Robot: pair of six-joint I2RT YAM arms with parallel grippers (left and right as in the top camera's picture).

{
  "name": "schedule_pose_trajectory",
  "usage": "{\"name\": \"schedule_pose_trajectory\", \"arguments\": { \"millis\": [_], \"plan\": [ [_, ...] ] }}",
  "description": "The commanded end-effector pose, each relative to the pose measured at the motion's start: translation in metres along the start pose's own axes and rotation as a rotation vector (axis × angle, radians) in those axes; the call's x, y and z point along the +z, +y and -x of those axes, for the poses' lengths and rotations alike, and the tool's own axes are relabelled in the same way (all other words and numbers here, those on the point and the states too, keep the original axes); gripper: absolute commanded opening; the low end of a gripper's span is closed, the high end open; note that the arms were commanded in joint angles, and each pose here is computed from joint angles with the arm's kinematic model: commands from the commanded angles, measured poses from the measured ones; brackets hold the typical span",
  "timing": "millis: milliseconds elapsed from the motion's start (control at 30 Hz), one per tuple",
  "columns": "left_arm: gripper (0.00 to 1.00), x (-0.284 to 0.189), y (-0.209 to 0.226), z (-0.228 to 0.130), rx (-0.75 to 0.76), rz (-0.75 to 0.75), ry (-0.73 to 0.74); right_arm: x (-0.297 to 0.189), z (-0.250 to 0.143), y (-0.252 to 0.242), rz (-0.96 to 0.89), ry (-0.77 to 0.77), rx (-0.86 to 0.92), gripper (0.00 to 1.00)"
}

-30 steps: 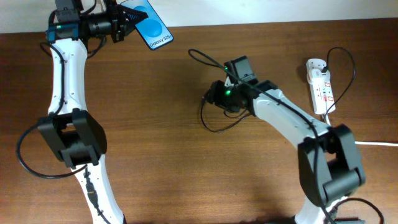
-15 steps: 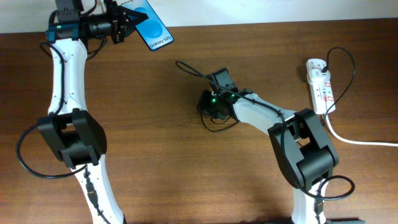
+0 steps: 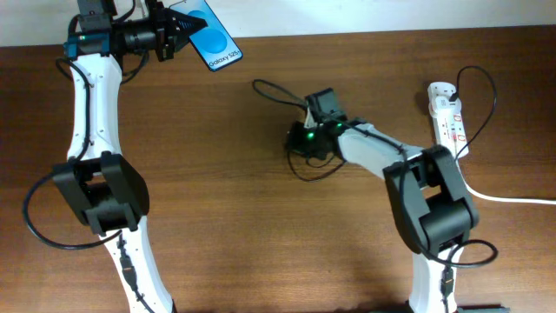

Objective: Plug charger to phone and switch on socket
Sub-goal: 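Push the cable plug up into the phone's bottom port with the right gripper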

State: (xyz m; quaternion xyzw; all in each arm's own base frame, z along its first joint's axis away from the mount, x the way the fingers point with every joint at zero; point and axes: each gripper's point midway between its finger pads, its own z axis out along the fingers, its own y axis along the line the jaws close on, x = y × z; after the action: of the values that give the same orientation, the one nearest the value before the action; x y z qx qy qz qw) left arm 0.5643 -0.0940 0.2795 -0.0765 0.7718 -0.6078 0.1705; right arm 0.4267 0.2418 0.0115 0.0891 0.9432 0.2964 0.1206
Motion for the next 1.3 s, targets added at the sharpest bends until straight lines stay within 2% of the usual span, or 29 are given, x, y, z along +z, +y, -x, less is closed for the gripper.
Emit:
{"name": "schedule_pose_trajectory", "arguments": {
  "millis": [0, 133, 200, 267, 333, 567, 733, 867, 1100, 1267],
  "plan": [
    [0.00, -0.004, -0.013, -0.003, 0.041, -0.037, 0.019, -0.055, 0.009, 0.038, 0.087, -0.045, -0.173, 0.04],
    [0.00, -0.004, -0.014, -0.004, 0.048, -0.047, 0.028, -0.125, 0.006, 0.069, 0.119, -0.114, -0.279, 0.04],
    [0.00, -0.001, -0.021, -0.012, 0.111, -0.086, 0.063, -0.164, 0.000, 0.079, 0.127, -0.149, -0.328, 0.04],
    [0.00, 0.006, -0.029, -0.021, 0.137, -0.123, 0.105, -0.203, -0.012, 0.088, 0.153, -0.172, -0.390, 0.04],
    [0.00, 0.012, -0.037, -0.031, 0.183, -0.162, 0.143, -0.222, -0.034, 0.106, 0.253, -0.133, -0.503, 0.04],
    [0.00, 0.031, -0.056, -0.057, 0.276, -0.261, 0.242, -0.230, -0.061, 0.125, 0.415, -0.031, -0.559, 0.04],
    [0.00, 0.052, -0.062, -0.073, 0.281, -0.268, 0.284, -0.235, -0.044, 0.150, 0.492, -0.094, -0.478, 0.04],
    [0.00, 0.053, -0.063, -0.074, 0.235, -0.264, 0.296, -0.220, -0.047, 0.163, 0.516, -0.071, -0.464, 0.04],
    [0.00, 0.057, -0.060, -0.083, 0.088, -0.241, 0.330, -0.217, -0.017, 0.174, 0.536, -0.145, -0.297, 0.04],
    [0.00, 0.058, -0.061, -0.082, 0.106, -0.245, 0.328, -0.197, -0.017, 0.172, 0.537, -0.090, -0.206, 0.04]
  ]
}}
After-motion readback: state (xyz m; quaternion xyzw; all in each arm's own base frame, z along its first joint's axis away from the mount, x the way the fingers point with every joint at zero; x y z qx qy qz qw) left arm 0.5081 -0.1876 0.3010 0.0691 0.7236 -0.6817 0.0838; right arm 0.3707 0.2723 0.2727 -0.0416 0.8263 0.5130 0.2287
